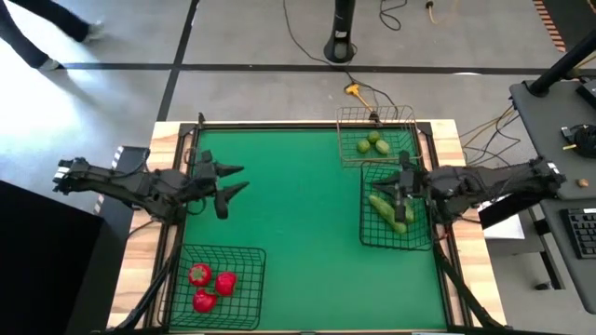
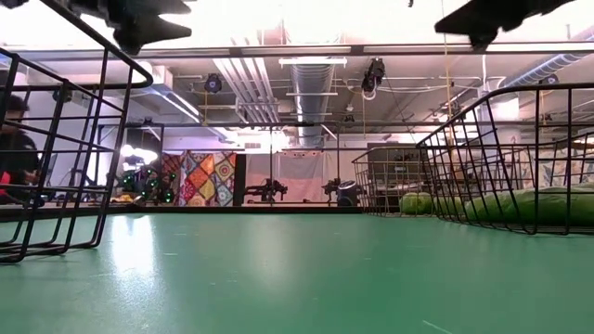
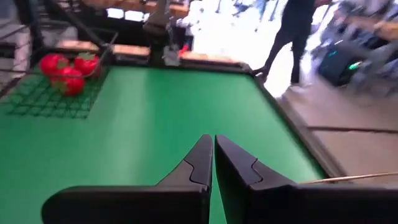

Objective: Sort produce into baskets
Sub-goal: Return to Home Position

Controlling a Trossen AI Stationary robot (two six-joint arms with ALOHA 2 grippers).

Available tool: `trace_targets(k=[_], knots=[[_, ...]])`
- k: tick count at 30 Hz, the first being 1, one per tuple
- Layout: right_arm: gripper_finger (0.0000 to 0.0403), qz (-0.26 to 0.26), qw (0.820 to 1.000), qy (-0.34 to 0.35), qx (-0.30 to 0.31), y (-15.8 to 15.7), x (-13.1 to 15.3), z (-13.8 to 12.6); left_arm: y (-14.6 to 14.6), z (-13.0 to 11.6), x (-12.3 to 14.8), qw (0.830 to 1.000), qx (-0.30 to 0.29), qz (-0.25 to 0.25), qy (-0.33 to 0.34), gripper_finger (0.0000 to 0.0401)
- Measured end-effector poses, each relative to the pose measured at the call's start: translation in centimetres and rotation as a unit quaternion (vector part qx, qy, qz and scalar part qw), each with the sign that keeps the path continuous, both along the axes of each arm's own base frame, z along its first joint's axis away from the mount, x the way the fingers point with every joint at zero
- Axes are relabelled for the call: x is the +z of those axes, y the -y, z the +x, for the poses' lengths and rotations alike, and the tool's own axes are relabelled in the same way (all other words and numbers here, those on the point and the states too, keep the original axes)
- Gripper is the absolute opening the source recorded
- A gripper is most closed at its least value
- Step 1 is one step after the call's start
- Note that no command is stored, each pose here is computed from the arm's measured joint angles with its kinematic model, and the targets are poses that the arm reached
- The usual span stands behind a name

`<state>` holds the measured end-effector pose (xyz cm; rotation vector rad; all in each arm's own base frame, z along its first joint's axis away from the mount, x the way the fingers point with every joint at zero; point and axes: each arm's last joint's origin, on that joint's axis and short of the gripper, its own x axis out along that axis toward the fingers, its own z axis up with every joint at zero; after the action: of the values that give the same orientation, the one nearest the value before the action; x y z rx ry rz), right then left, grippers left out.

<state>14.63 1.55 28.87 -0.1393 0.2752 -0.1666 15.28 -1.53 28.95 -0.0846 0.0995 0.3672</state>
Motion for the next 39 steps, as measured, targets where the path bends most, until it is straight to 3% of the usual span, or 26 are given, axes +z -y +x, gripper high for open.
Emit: trace_targets(k=[3, 7, 12, 17, 21, 25, 27, 32, 39], knots=[[0.0013, 0.027, 0.999, -0.023, 0.02, 1.5, -0.9, 0.7, -0.5, -0.9, -1.7, 0.998, -0.011, -0.002, 0.055, 0.0208], [0.0013, 0.034, 0.998, -0.047, -0.003, 3.7, -2.6, 1.2, -1.1, -1.8, -4.0, 0.993, -0.041, 0.019, 0.105, 0.0208], [0.0013, 0.022, 1.0, 0.013, 0.011, 4.4, -3.2, -0.3, -1.5, -3.3, -6.1, 0.989, -0.048, 0.02, 0.136, 0.0208], [0.0013, 0.013, 0.993, 0.114, 0.0, 3.8, -3.6, -4.5, -1.6, -4.6, -7.4, 0.985, -0.056, 0.037, 0.16, 0.0208], [0.0013, 0.03, 0.987, 0.157, -0.001, 3.5, -6.0, -5.8, -1.6, -4.9, -9.5, 0.985, -0.057, 0.053, 0.155, 0.0208], [0.0013, 0.049, 0.986, 0.161, 0.014, 3.3, -8.8, -6.1, -1.0, -4.9, -10.2, 0.977, -0.157, 0.038, 0.142, 0.0208], [0.0013, 0.055, 0.987, 0.147, 0.023, 3.3, -9.2, -6.0, -0.9, -5.0, -10.3, 0.973, -0.179, 0.038, 0.144, 0.0208], [0.0013, 0.057, 0.987, 0.152, 0.019, 3.3, -9.5, -5.9, -1.2, -5.2, -10.3, 0.978, -0.143, 0.046, 0.146, 0.0208], [0.0013, 0.103, 0.981, 0.154, -0.058, 3.9, -12.2, -4.9, -1.2, -5.2, -10.9, 0.982, -0.144, 0.042, 0.118, 0.0208]])
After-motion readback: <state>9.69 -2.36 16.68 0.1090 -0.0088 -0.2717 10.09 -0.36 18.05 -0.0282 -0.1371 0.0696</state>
